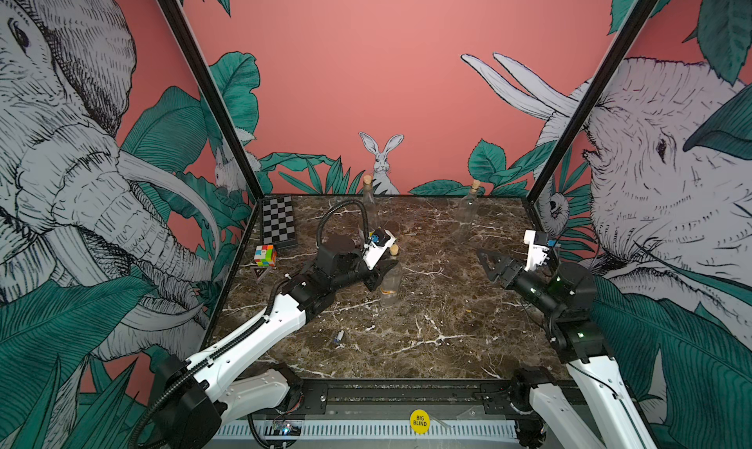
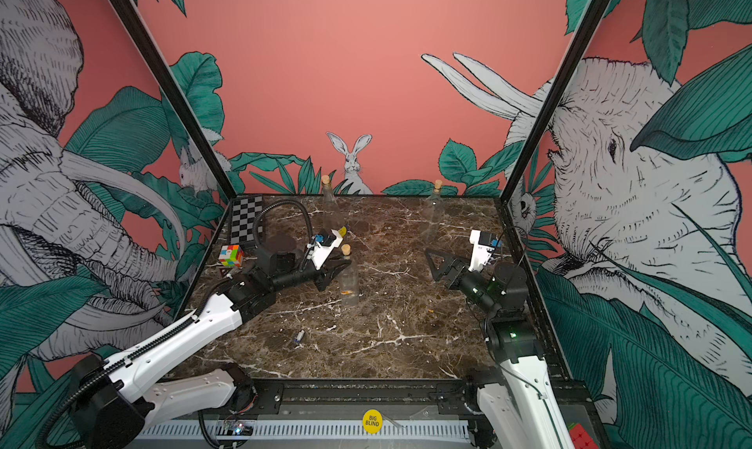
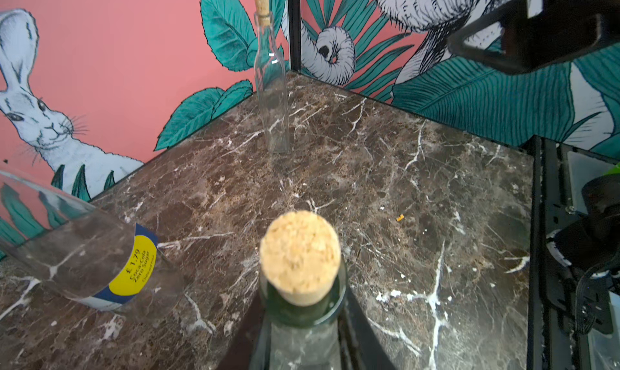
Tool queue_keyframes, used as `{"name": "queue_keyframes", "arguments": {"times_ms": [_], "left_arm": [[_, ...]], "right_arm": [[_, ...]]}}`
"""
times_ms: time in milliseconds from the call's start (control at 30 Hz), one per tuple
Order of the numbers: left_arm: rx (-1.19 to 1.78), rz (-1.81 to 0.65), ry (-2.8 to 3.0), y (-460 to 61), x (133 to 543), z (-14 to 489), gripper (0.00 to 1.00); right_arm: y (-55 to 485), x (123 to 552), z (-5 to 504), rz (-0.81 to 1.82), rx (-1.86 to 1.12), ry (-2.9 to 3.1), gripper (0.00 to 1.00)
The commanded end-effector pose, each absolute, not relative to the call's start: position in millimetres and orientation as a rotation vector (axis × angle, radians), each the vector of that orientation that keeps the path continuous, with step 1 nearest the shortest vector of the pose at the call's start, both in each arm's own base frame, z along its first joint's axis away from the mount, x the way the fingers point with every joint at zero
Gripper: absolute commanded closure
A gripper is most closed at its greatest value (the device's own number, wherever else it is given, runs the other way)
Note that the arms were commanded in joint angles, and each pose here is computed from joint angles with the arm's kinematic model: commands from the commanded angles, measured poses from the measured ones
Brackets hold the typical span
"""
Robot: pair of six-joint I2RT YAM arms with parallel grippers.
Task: Remove the label from the bottle
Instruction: Place the bottle at the center of the board.
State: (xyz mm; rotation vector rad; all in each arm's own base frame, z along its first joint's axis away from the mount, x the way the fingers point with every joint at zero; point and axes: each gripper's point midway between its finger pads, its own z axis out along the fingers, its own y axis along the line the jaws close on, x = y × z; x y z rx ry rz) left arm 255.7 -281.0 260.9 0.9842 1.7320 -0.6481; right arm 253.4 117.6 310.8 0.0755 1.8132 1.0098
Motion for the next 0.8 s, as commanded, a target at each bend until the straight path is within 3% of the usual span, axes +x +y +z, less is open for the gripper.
{"name": "queue_keyframes", "arguments": {"times_ms": [0, 433, 500, 567, 667, 767], "left_arm": [[0.937, -0.631, 1.584, -281, 260, 294, 1.0], [0.869, -0.631, 1.58, -274, 260, 283, 1.0], [0.872, -0.626, 1.583, -272, 259, 283, 0.86], [0.882, -0.618, 1.59, -270, 257, 281, 0.57], [0.888, -0.613, 1.59, -269, 255, 281, 0.38], [0.903, -0.621, 1.591, -270, 253, 280, 0.29]], "right_arm": [[119, 249, 335, 1.013, 0.042, 1.755, 0.12], [117, 250, 335, 1.006, 0.059, 1.764, 0.13], [117, 251, 336, 1.008, 0.06, 1.765, 0.13], [117, 252, 336, 1.009, 0.062, 1.766, 0.13], [118, 253, 335, 1.013, 0.066, 1.767, 0.13], [118, 254, 334, 1.018, 0.071, 1.769, 0.13]]}}
